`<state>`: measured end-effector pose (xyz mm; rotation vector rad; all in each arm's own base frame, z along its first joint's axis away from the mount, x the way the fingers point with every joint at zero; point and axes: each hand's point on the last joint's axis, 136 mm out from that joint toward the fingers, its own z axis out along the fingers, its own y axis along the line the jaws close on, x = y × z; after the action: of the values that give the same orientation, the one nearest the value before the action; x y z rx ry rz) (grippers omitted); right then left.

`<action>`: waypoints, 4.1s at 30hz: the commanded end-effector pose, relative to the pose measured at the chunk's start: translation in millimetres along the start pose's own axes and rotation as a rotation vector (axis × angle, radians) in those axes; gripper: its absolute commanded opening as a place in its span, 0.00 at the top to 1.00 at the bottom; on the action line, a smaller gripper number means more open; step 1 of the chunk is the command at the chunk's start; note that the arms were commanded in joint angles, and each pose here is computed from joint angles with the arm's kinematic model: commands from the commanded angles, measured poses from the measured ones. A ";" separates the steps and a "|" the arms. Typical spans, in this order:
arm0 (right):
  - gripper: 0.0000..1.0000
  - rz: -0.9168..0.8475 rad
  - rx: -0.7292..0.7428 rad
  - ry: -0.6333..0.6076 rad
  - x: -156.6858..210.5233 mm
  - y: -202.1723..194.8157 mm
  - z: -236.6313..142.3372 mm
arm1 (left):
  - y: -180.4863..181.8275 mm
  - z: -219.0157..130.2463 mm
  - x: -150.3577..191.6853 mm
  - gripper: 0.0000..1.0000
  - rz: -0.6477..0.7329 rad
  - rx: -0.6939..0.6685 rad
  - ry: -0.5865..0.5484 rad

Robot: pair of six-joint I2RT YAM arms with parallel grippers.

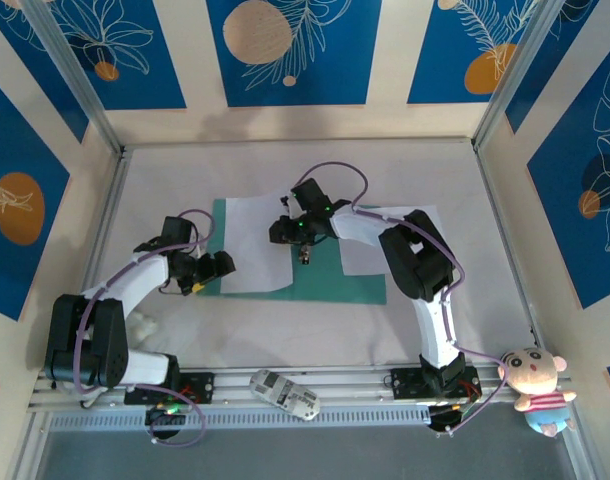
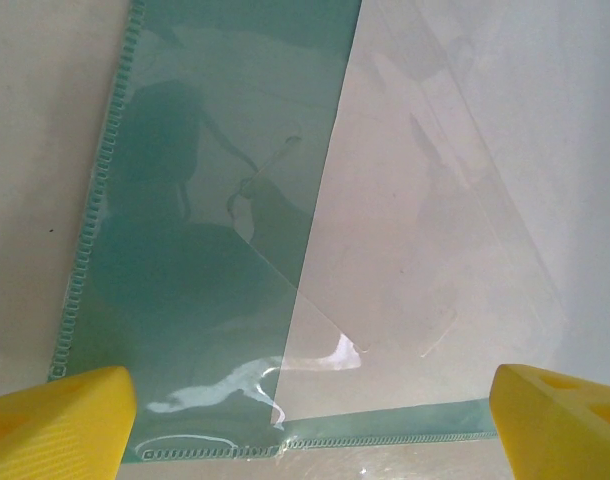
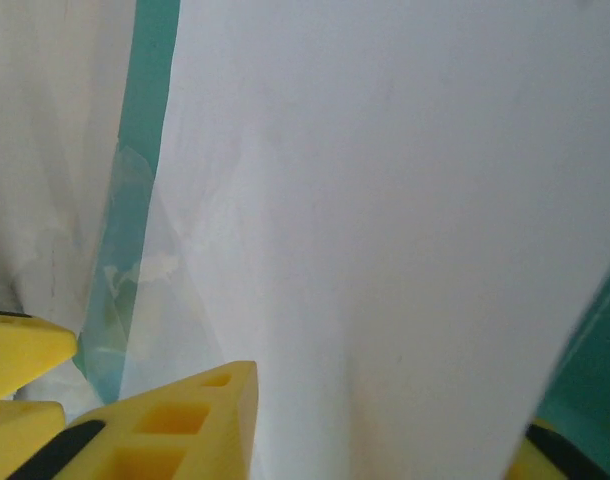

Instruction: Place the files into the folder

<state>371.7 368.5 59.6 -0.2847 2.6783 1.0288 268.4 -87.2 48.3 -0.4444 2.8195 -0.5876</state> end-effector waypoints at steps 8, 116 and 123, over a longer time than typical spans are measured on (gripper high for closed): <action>0.58 0.048 0.025 -0.014 -22.5 -14.8 -11.2 | 2.3 1.5 4.6 0.08 -0.008 0.013 0.019; 1.00 0.264 0.067 -0.064 -16.3 -25.1 9.7 | 1.5 -4.6 2.1 0.08 -0.007 0.009 -0.004; 1.00 0.274 0.066 -0.062 -14.0 -23.9 12.8 | 2.2 -9.1 0.0 0.08 -0.001 -0.002 -0.025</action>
<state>398.2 358.4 41.1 0.1132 2.7357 0.9995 268.7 -87.1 52.9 -0.4363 2.7974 -0.5914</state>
